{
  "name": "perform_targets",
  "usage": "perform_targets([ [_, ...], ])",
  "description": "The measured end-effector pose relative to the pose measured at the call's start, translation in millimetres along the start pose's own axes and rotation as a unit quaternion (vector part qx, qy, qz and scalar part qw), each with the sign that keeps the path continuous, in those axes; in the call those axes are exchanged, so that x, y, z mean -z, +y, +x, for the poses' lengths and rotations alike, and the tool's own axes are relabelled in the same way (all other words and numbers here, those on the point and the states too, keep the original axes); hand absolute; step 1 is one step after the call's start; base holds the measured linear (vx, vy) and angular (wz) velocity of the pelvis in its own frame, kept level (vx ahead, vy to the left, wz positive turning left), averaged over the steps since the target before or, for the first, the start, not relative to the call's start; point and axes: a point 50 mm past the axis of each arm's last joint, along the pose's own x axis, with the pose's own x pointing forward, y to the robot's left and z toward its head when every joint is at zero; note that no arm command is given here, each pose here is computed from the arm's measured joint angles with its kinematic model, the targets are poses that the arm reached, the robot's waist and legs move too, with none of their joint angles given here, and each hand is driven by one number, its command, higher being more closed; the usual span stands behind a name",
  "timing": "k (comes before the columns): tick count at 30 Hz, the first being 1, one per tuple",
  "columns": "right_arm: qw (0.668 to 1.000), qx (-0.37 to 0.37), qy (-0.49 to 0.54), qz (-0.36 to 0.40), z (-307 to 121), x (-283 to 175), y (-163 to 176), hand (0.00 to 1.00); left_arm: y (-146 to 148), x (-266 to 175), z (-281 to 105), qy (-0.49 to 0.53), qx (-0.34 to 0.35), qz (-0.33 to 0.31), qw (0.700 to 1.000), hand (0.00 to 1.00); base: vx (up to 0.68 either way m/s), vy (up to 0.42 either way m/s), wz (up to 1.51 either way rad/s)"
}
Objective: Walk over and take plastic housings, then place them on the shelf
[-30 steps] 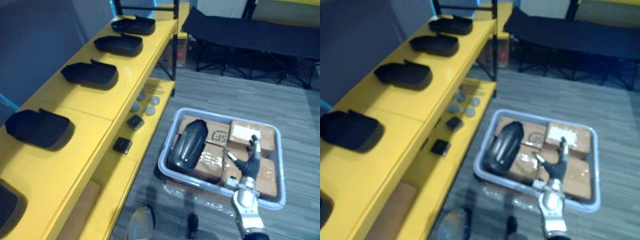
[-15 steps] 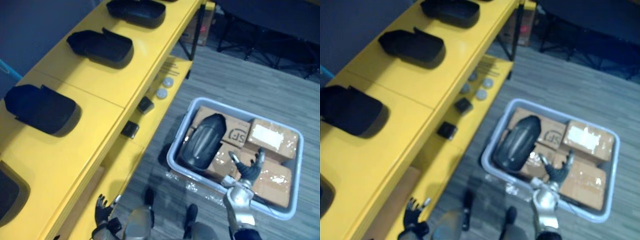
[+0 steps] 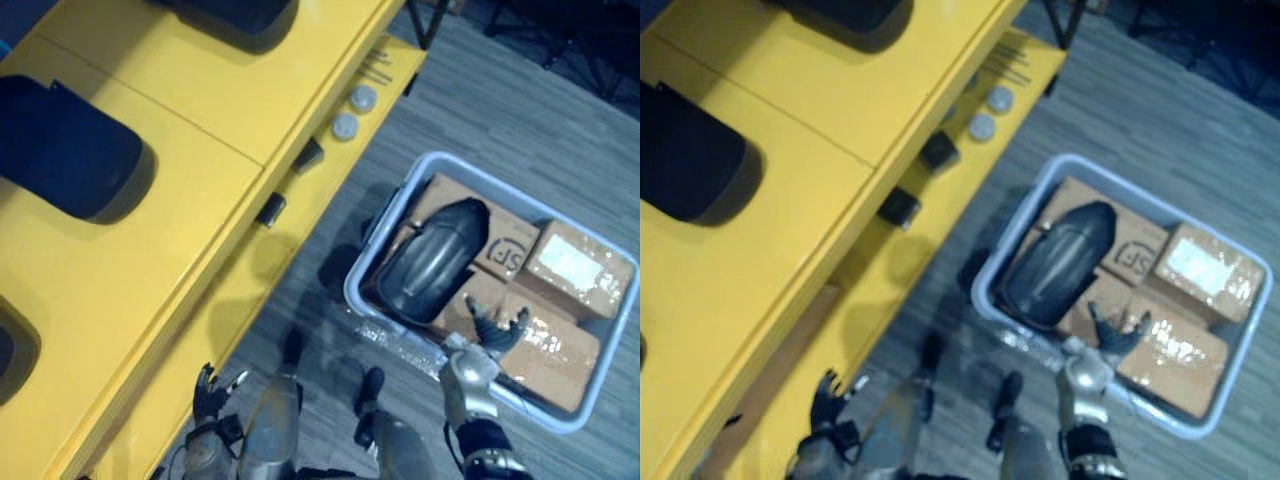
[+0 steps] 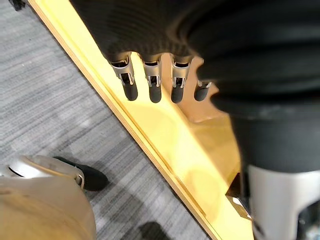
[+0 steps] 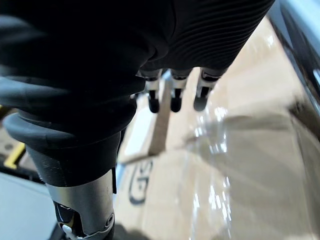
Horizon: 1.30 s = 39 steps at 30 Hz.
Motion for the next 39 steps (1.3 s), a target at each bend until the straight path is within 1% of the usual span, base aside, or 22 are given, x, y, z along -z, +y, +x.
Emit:
perform_targets([
  [2, 1.000, -0.007, -0.008, 0.009, 2.0, -6.7, 7.5, 0.00, -1.6, -4.3, 3.4, -0.008, 0.009, 0.014, 1.000, 0.00, -0.02, 0.010, 0.02],
  [7, 0.998, -0.041, -0.032, 0.030, 4.2, -22.5, 24.2, 0.00, -1.3, -4.3, 5.5, -0.004, 0.014, 0.014, 1.000, 0.00, -0.04, 0.015, 0.04],
  [10, 0.997, -0.046, -0.053, 0.042, 7.7, -34.2, 28.2, 0.00, 0.4, -2.7, 5.6, 0.000, 0.017, 0.018, 1.000, 0.00, -0.05, 0.007, 0.04],
  [13, 0.995, -0.057, -0.068, 0.040, 11.2, -41.6, 29.7, 0.00, 4.3, 2.0, 5.1, 0.013, 0.020, 0.024, 0.999, 0.00, -0.01, -0.001, 0.01],
  [18, 0.996, -0.058, -0.060, 0.025, 14.9, -43.8, 32.2, 0.00, 6.4, 4.6, 5.0, 0.021, 0.029, 0.027, 0.999, 0.00, 0.00, -0.016, 0.03],
  [22, 0.998, -0.041, -0.039, 0.007, 17.9, -40.7, 36.0, 0.00, 6.8, 7.0, 4.6, 0.028, 0.034, 0.024, 0.999, 0.00, 0.00, 0.000, 0.00],
  [25, 0.999, -0.026, -0.023, 0.013, 23.7, -42.2, 34.3, 0.00, 7.2, 8.4, 4.3, 0.034, 0.037, -0.009, 0.999, 0.00, 0.00, -0.002, 0.02],
  [28, 1.000, -0.013, -0.016, 0.020, 31.5, -47.1, 31.2, 0.00, 6.6, 8.5, 4.4, 0.036, 0.046, -0.027, 0.998, 0.00, -0.02, 0.003, 0.06],
  [33, 1.000, 0.007, -0.001, 0.010, 42.2, -47.7, 23.3, 0.00, 5.3, 6.7, 5.6, 0.033, 0.051, -0.030, 0.998, 0.00, -0.03, -0.006, 0.15],
  [34, 1.000, 0.012, 0.000, 0.007, 45.9, -49.8, 21.8, 1.00, 5.1, 6.3, 5.8, 0.033, 0.052, -0.031, 0.998, 0.00, -0.04, -0.017, 0.04],
  [36, 1.000, 0.017, 0.005, 0.008, 48.8, -52.1, 21.1, 1.00, 4.8, 5.8, 6.1, 0.032, 0.054, -0.032, 0.997, 0.00, -0.02, -0.008, 0.00],
  [39, 1.000, 0.022, 0.012, -0.001, 53.2, -54.6, 19.8, 1.00, 4.1, 5.8, 6.2, 0.033, 0.054, -0.050, 0.997, 0.00, 0.00, -0.018, 0.03],
])
